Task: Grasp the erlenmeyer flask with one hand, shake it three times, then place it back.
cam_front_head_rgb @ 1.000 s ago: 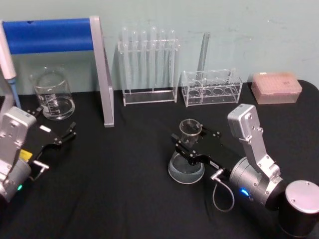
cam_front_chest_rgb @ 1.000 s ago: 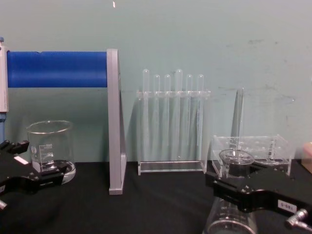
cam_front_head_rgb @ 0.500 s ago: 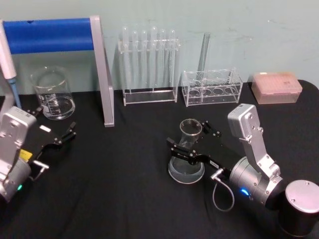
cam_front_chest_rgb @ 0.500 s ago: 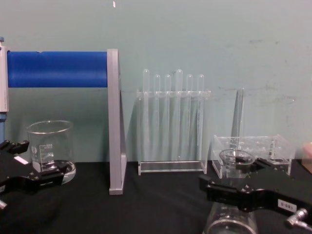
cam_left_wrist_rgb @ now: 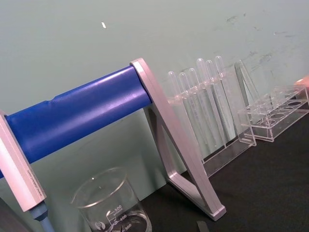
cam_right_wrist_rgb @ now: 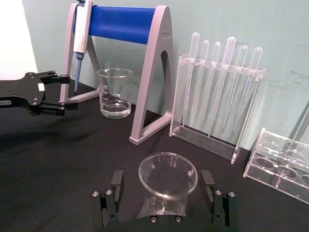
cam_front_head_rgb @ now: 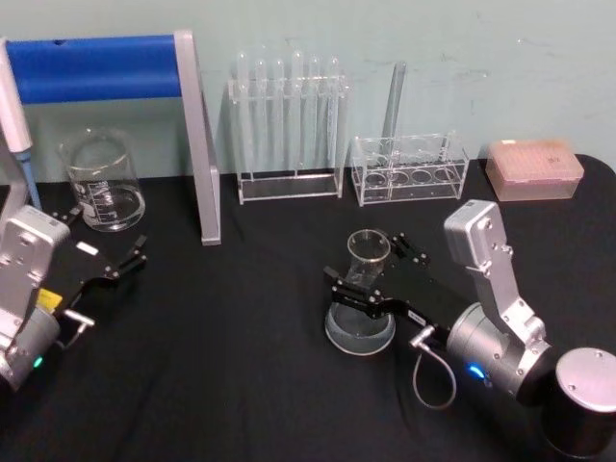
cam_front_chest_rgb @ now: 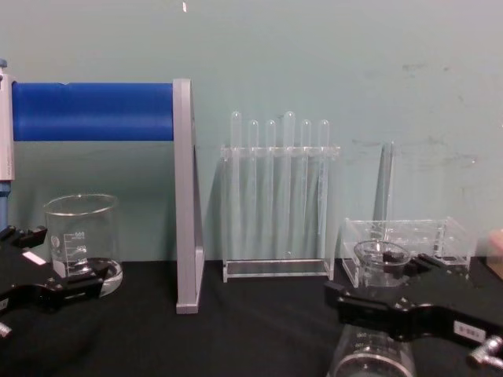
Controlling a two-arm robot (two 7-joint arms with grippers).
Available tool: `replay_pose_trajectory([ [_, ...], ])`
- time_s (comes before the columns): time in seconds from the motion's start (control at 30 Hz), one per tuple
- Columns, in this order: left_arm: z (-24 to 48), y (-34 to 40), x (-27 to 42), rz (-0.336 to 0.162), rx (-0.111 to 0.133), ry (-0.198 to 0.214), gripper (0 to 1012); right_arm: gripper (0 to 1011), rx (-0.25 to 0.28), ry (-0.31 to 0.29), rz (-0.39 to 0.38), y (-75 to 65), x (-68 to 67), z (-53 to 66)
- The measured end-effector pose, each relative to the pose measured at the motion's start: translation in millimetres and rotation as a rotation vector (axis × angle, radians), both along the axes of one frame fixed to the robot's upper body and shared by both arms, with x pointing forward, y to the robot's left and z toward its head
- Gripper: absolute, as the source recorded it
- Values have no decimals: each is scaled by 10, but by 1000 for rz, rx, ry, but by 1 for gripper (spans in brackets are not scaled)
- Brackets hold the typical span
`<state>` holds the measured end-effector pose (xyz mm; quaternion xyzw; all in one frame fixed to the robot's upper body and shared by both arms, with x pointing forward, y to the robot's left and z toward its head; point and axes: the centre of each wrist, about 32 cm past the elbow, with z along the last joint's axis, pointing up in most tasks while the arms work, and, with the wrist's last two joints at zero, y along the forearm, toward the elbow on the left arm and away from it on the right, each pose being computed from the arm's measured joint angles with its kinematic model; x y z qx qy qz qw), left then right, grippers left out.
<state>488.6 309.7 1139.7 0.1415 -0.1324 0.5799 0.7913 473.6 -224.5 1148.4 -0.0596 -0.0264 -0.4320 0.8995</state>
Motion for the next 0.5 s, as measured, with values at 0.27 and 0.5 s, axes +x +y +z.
replay_pose_trajectory([
  [0.27,0,0,0,0,0,0,1001,1000,1,17,14,-110,-112,3],
  [0.5,0,0,0,0,0,0,1001,1000,-7,47,28,-306,-310,-11],
])
